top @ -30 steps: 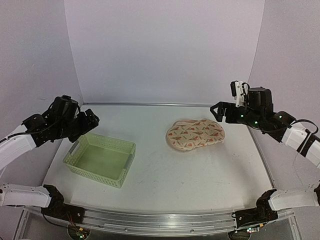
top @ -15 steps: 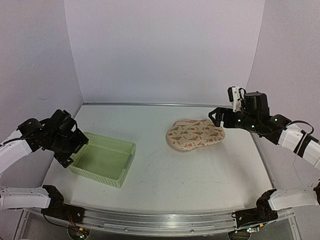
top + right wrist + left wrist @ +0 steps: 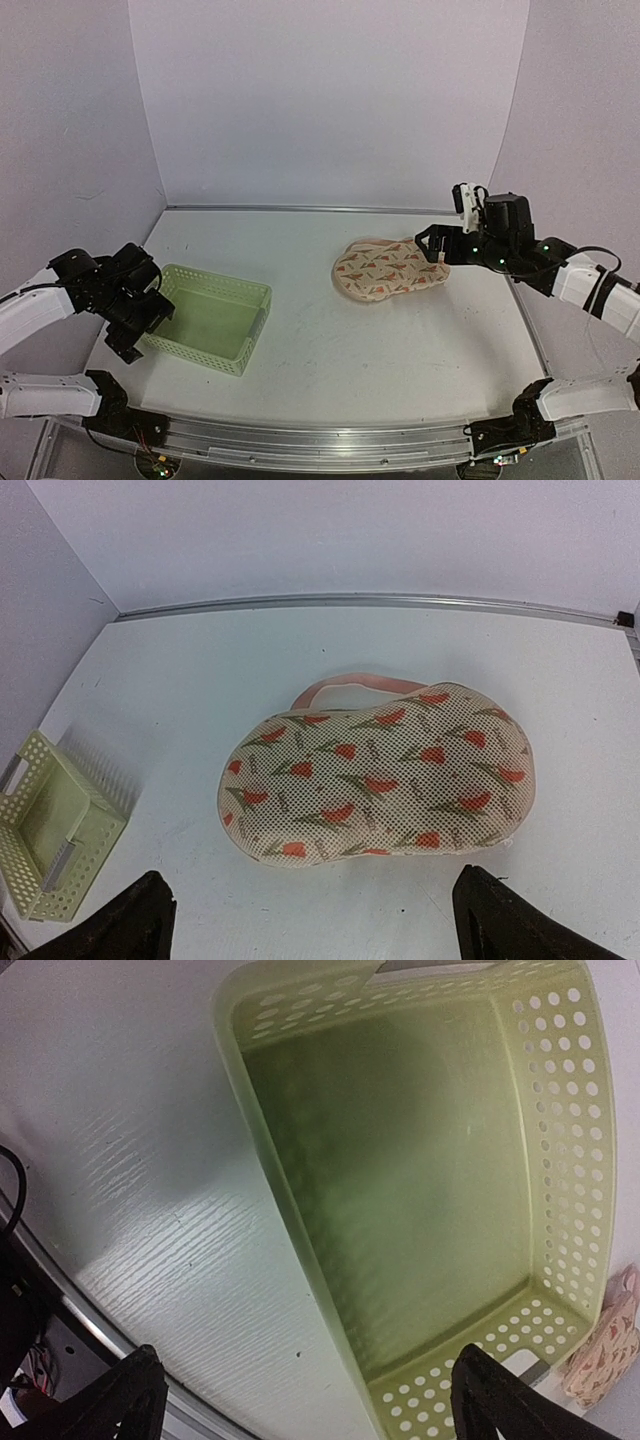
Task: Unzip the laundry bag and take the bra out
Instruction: Pick up the bin from the center of the board.
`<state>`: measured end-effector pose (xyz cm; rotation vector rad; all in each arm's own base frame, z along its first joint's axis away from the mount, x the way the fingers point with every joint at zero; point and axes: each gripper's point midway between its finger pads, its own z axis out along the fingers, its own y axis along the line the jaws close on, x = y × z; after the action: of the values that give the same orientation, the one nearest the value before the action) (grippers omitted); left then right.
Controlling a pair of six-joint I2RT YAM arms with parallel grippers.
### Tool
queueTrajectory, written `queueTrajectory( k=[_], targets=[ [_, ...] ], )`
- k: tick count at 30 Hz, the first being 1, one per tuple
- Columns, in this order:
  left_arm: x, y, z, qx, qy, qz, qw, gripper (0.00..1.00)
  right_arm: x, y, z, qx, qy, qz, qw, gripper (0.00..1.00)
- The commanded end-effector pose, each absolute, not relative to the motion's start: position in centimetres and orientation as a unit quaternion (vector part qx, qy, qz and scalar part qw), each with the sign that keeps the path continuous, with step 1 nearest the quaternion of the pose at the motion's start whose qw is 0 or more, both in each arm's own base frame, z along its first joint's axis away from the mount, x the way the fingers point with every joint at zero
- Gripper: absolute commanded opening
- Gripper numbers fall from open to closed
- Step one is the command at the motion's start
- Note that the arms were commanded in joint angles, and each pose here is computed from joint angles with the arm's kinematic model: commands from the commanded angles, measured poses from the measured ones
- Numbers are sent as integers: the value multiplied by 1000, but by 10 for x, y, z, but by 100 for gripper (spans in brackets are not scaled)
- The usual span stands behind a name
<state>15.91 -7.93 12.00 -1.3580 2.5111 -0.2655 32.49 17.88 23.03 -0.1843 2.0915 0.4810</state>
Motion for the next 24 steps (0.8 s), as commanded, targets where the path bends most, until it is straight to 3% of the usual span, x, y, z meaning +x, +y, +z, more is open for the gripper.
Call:
queueTrajectory(
  k=[1,7,24],
  targets=[
    [174,-95,116,-469,865,-116,135,99,324,181,245,-75,837,211,499,98],
    [187,-114,93,-454,874,-131,111,93,323,178,238,-75,840,204,497,98],
    [188,-116,70,-444,886,-101,86,53,321,173,230,-73,846,192,493,98]
  ],
)
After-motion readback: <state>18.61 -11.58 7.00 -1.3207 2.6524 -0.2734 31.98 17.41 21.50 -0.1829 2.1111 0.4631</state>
